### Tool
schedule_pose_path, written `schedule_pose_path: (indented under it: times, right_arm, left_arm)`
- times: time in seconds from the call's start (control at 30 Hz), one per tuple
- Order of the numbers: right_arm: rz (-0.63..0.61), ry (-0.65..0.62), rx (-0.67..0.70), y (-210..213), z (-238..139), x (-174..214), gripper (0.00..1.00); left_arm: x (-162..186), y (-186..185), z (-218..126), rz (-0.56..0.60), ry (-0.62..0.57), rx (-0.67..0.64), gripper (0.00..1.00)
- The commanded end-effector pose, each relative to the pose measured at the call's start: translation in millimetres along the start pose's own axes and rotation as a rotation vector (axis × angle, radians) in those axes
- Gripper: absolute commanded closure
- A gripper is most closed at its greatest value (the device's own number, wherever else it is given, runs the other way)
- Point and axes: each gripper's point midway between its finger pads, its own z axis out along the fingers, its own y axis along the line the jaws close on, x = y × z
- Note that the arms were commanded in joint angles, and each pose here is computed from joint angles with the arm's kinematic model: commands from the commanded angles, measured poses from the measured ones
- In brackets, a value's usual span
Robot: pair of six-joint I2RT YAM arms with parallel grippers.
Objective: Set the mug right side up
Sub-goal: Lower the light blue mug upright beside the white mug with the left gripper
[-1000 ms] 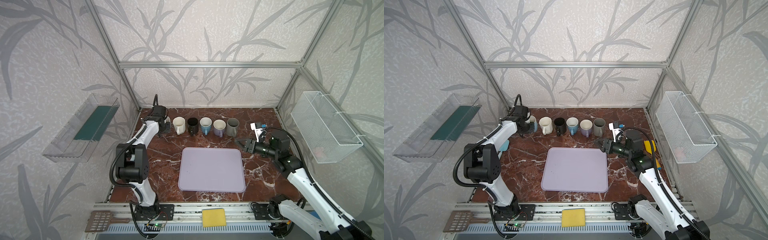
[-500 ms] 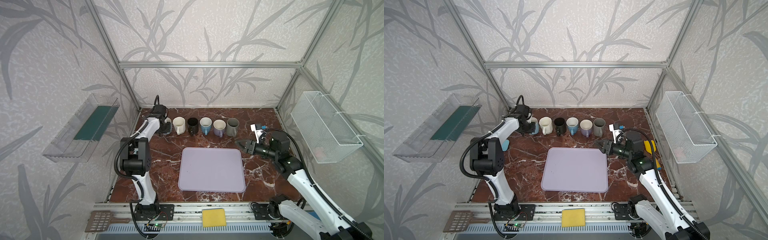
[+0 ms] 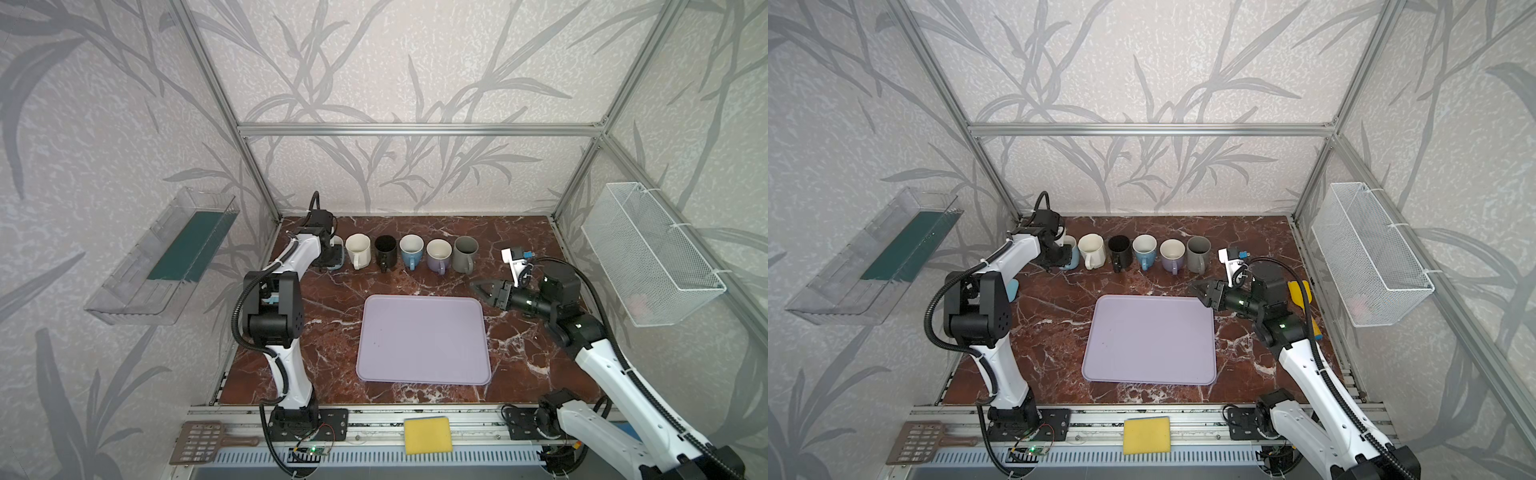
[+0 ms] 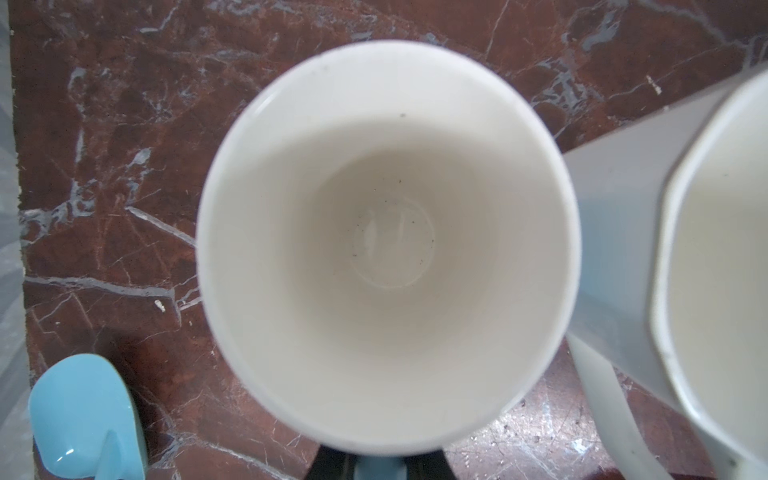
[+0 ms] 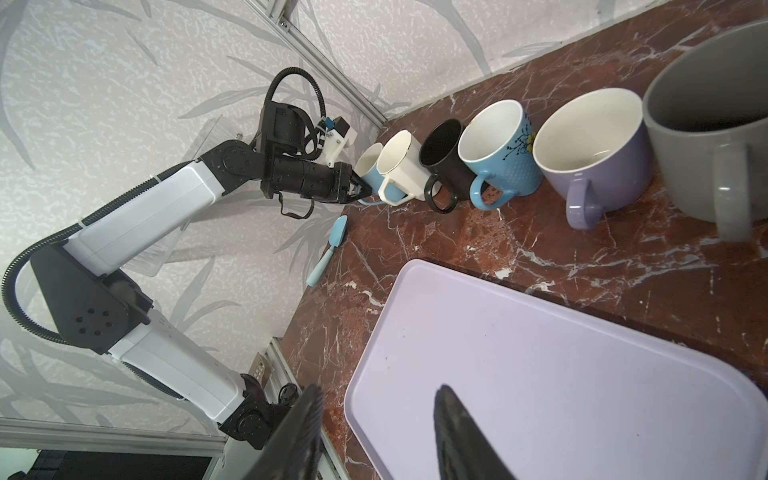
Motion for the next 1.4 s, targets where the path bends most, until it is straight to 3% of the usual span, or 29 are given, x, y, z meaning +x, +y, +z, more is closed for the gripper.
schedule_pose_path:
  times: [0.0, 0.47, 0.97, 1.2, 1.37]
  right_arm:
    - [-0.017, -0.015, -0.005, 6, -5, -4, 0.55]
    - [-0.026, -0.02, -0.002, 8, -6, -7, 0.54]
    - [-0.028, -0.009, 0.006, 6, -6, -4, 0.54]
    - [-0.031, -0.009, 0.011, 5, -6, -4, 0.52]
    - [-0.036, -0.01, 0.014, 5, -7, -4, 0.51]
  left_arm:
    - [-26, 0, -7, 0.015, -0.077, 0.011, 1.0]
    - [-28, -5, 7, 0.014, -0.042, 0.037, 0.99]
    - [-27, 3, -1, -0.003, -0.038, -0.006, 0.77]
    - [-31, 2, -13, -0.014, -0.062, 0.006, 0.48]
    - [-34, 2, -27, -0.023, -0.086, 0.013, 0.42]
